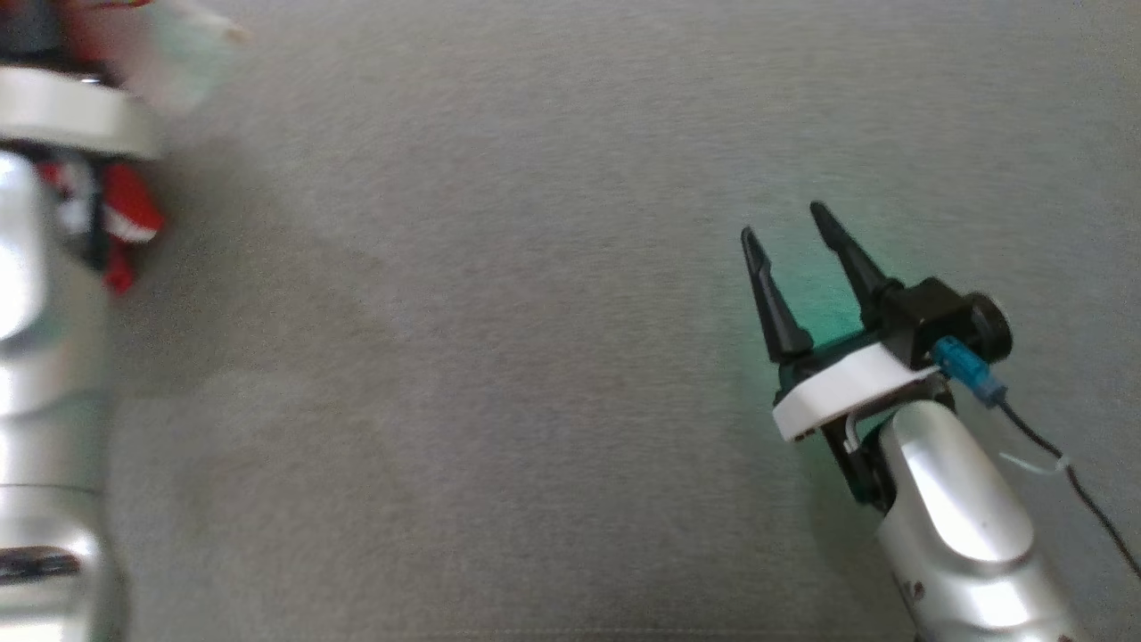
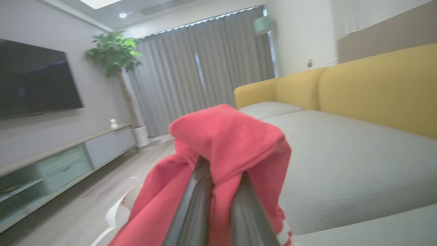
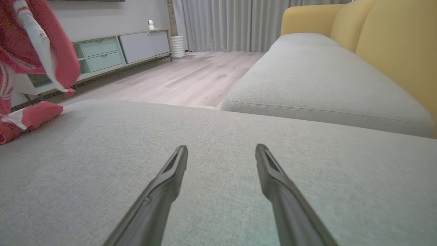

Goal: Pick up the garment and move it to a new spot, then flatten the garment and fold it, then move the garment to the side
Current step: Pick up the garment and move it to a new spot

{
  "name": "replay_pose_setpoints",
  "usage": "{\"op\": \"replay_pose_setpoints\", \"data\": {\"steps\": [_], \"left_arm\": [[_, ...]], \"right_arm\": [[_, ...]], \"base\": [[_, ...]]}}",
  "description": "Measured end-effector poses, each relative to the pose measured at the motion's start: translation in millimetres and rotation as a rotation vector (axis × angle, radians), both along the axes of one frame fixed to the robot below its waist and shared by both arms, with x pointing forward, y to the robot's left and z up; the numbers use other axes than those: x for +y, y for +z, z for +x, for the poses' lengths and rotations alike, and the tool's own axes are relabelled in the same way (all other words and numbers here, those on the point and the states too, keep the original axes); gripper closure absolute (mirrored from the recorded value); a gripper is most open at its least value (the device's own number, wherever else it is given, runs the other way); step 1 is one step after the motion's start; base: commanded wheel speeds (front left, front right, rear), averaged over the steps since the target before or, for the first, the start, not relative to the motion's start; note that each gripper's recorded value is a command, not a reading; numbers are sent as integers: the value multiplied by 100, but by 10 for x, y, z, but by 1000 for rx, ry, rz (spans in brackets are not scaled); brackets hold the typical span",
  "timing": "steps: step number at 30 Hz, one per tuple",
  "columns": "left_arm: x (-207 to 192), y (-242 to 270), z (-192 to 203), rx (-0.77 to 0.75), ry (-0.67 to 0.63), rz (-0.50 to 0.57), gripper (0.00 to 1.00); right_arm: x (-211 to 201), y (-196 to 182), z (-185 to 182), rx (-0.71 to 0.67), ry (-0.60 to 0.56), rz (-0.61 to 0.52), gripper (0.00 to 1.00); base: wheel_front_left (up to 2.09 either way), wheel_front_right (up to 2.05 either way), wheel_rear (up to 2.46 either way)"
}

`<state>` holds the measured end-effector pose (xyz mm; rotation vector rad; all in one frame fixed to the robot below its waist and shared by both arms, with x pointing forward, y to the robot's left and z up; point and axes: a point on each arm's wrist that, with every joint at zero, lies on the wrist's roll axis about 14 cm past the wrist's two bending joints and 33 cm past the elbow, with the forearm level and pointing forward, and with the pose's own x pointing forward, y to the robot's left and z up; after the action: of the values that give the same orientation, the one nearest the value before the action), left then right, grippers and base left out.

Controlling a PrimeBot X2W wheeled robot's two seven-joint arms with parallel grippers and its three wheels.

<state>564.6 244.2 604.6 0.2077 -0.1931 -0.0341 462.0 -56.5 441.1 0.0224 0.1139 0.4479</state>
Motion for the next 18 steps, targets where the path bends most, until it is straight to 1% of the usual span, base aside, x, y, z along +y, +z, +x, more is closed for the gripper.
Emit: {"op": "replay_pose_setpoints", "data": {"steps": [3, 5, 10, 12, 14, 17, 18], "left_arm": [[-723, 162, 47, -57, -169, -25, 100], [-1195, 236, 29, -84, -276, -64, 100], [-2264, 175, -178, -66, -517, -186, 100], [-2615, 102, -296, -39, -602, -222, 100], [-2917, 1, -425, -5, -681, -235, 100], [-3226, -231, -612, 65, -763, -245, 100], [-3283, -336, -668, 92, -778, -241, 64]], "right_arm": [[-186, 18, -92, 5, -53, 0, 0], [-347, 53, -119, 0, -98, -4, 0], [-685, 130, -232, -11, -189, -9, 0], [-813, 136, -296, -8, -225, -13, 0], [-946, 156, -343, -10, -262, -14, 0], [-1098, 184, -407, -13, -305, -15, 0], [-1132, 192, -423, -14, -315, -13, 0]], "base": [[0, 0, 0], [0, 0, 0], [0, 0, 0], [0, 0, 0], [0, 0, 0], [0, 0, 0], [0, 0, 0]]}}
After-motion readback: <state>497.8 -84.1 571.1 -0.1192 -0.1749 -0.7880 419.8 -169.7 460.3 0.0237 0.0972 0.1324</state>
